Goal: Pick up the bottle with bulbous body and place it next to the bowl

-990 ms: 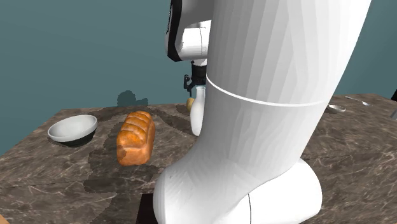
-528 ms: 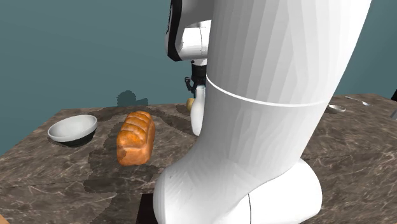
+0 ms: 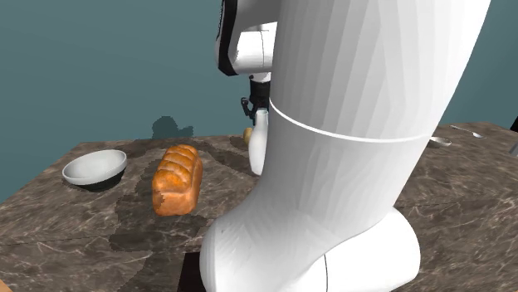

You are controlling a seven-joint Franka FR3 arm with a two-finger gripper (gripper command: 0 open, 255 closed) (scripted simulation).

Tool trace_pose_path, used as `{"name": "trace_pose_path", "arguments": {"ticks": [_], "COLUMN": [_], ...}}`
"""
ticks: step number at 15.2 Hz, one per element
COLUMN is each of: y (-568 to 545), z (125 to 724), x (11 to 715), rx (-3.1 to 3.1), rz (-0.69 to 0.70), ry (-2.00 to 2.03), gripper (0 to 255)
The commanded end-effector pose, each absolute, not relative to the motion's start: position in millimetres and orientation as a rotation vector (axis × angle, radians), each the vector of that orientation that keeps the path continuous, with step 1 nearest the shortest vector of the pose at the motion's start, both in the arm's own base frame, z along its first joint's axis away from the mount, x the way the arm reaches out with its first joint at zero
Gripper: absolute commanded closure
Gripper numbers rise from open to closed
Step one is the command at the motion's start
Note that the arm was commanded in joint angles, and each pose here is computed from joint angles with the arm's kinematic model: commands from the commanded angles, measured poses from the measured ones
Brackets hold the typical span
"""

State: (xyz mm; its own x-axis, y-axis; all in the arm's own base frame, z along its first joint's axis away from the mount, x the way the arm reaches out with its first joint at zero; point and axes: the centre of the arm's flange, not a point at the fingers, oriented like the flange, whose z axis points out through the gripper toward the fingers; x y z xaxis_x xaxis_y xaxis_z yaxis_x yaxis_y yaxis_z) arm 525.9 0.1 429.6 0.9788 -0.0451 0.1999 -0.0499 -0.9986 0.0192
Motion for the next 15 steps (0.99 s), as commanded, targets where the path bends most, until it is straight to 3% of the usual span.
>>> {"name": "trace_pose_path", "arguments": {"ticks": [1,15], "y": [1,1], "z": [440,514], "x": [526,526], "rx": [3.101,3.101], "rz": [0.312,0.312], "ry": [-0.074,-0.074], "gripper": [255,255]}}
